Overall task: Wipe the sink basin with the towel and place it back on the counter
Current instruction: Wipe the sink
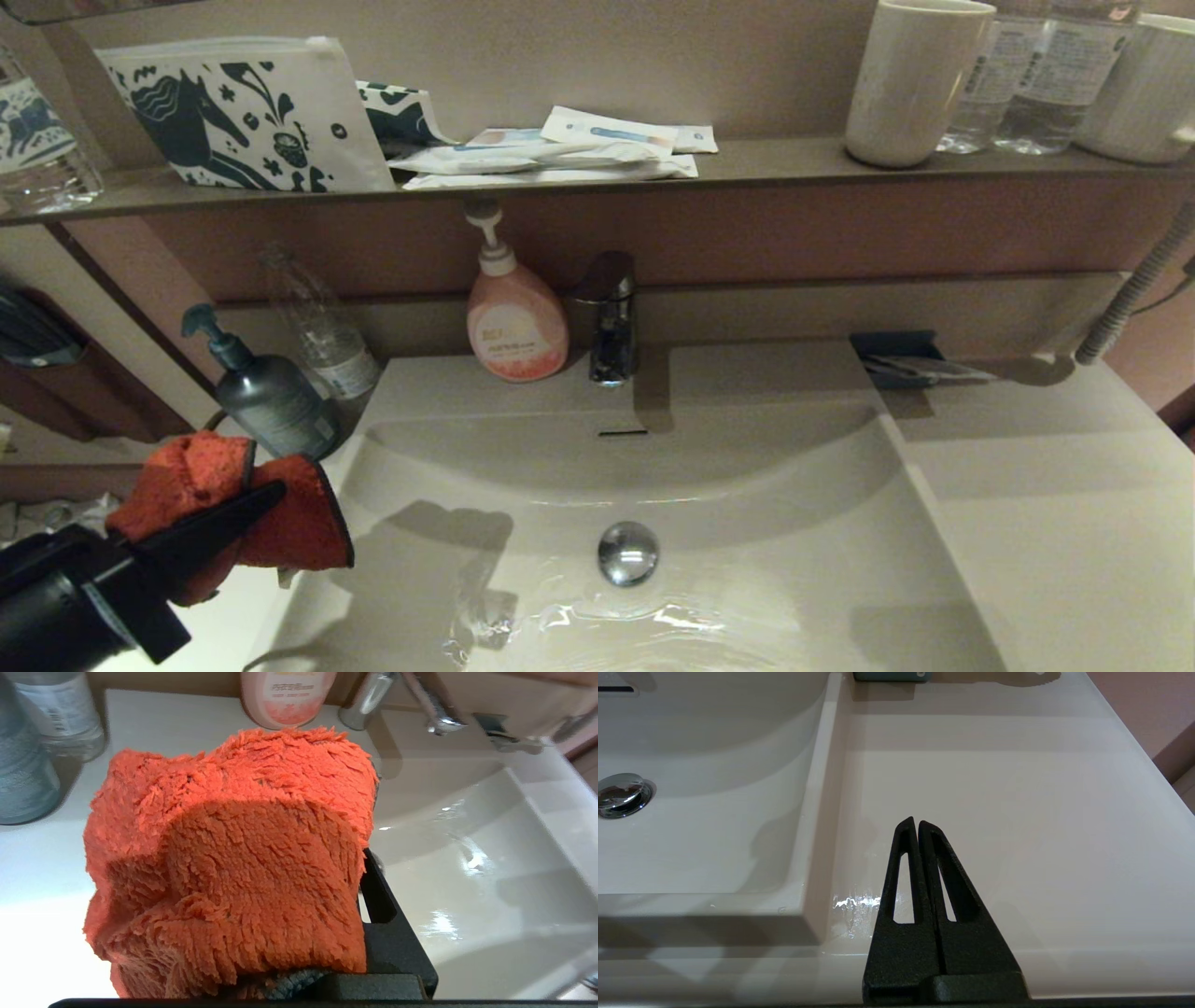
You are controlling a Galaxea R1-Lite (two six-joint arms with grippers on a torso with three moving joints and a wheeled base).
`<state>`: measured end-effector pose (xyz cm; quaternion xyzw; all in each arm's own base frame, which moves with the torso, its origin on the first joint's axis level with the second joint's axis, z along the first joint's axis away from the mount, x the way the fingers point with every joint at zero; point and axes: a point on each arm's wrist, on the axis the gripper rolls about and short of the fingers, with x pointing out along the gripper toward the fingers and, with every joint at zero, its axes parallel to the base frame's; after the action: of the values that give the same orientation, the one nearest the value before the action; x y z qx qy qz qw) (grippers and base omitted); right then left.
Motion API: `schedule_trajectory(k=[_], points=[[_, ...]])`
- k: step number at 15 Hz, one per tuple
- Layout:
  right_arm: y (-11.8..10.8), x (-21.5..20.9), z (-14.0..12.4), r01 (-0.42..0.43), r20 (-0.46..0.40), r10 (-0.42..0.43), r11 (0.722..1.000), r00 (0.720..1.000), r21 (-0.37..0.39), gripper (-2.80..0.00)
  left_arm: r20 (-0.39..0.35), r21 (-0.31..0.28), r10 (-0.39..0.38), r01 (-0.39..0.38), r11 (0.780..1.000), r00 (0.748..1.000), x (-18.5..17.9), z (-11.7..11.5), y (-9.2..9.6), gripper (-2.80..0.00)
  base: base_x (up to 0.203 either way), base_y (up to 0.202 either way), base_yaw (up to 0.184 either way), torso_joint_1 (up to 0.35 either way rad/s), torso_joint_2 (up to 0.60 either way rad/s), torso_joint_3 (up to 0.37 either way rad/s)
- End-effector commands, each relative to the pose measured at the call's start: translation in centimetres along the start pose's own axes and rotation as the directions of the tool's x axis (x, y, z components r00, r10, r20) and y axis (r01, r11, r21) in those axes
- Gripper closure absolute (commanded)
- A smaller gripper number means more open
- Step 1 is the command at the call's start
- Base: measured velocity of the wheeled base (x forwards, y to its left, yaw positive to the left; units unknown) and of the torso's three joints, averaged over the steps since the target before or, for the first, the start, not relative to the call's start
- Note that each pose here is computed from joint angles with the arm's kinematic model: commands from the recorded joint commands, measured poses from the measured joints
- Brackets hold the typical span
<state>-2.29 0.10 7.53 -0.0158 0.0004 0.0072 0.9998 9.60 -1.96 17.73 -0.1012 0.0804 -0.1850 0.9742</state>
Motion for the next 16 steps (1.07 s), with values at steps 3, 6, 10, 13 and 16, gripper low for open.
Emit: schedule_trajectory(k=[3,6,10,13,16], points=[[0.0,0.0,0.0,-0.001,-0.001,0.001,1.000,1.000,0.000,0.00,-0.011,0.001,0.002,-0.002,1.000,1.000,0.7,0.4,0.1,0.00,0.000,0.000,0.000,0.000,0.00,0.000],[0.0,0.0,0.0,-0.001,0.000,0.001,1.000,1.000,0.000,0.00,-0.060,-0.009,-0.036,0.036,0.999,0.998,1.6,0.2,0.3,0.00,0.000,0.000,0.000,0.000,0.00,0.000],[0.0,0.0,0.0,-0.001,0.000,0.001,1.000,1.000,0.000,0.00,-0.215,-0.068,-0.147,0.135,0.988,0.965,4.6,-1.4,-0.1,0.00,0.000,0.000,0.000,0.000,0.00,0.000],[0.0,0.0,0.0,-0.001,0.000,0.001,1.000,1.000,0.000,0.00,-0.301,-0.096,-0.171,0.149,0.984,0.938,7.9,-3.1,0.0,0.00,0.000,0.000,0.000,0.000,0.00,0.000],[0.0,0.0,0.0,-0.001,0.000,0.001,1.000,1.000,0.000,0.00,-0.344,-0.075,-0.155,0.137,0.988,0.926,11.8,-5.3,1.0,0.00,0.000,0.000,0.000,0.000,0.00,0.000]])
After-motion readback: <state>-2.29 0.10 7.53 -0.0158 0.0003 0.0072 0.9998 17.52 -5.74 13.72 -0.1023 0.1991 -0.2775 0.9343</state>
